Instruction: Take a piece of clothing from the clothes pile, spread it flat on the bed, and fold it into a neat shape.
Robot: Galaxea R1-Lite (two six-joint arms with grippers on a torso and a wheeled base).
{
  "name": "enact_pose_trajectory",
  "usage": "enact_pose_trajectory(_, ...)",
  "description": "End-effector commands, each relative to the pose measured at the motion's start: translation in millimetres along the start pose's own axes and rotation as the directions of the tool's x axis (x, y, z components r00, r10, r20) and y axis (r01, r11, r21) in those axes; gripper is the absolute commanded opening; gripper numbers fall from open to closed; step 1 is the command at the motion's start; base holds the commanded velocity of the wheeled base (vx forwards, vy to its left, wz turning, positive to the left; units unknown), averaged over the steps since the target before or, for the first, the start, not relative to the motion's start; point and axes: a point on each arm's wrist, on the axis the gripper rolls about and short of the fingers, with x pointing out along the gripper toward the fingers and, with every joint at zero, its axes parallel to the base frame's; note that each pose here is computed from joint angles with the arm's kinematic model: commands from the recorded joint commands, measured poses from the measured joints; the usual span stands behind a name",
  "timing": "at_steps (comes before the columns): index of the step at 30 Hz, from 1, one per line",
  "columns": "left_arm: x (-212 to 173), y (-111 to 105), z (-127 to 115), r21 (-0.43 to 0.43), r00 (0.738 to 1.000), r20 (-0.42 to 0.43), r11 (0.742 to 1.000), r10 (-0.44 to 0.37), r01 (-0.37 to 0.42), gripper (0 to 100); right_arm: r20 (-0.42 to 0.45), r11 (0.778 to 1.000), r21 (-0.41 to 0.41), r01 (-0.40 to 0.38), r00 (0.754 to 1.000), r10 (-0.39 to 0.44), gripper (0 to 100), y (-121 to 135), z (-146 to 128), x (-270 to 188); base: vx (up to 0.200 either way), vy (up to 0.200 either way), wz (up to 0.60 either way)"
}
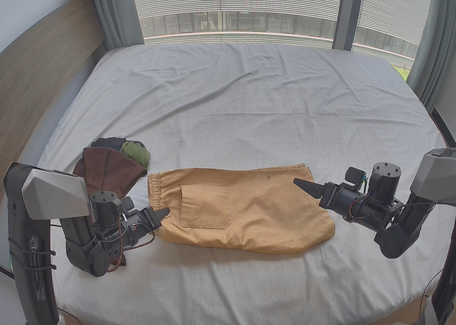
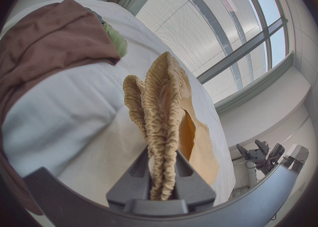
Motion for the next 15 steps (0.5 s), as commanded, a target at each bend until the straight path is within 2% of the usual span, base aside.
enact_pose_trajectory(1, -16.3, 2.1, 11.1, -0.006, 1.0, 0.031, 1.0, 0.005, -0.004, 0, -0.015, 1.0, 0.001, -0.003, 1.0, 0.003, 100, 1.0, -4.6, 1.9, 0.0, 0.0, 0.0)
enact_pose_trajectory(6, -26.0, 6.4, 14.5, -0.011, 0.999, 0.043, 1.0, 0.011, -0.01, 0, -0.019, 1.0, 0.002, -0.003, 1.0, 0.003, 100, 1.2, -5.5, 1.6, 0.0, 0.0, 0.0)
enact_pose_trajectory(15, -24.5, 1.1, 13.9, 0.002, 0.999, 0.048, 1.0, -0.011, 0.011, 0, -0.014, 1.0, 0.0, -0.008, 1.0, 0.008, 100, 0.4, -6.9, 1.5, 0.0, 0.0, 0.0)
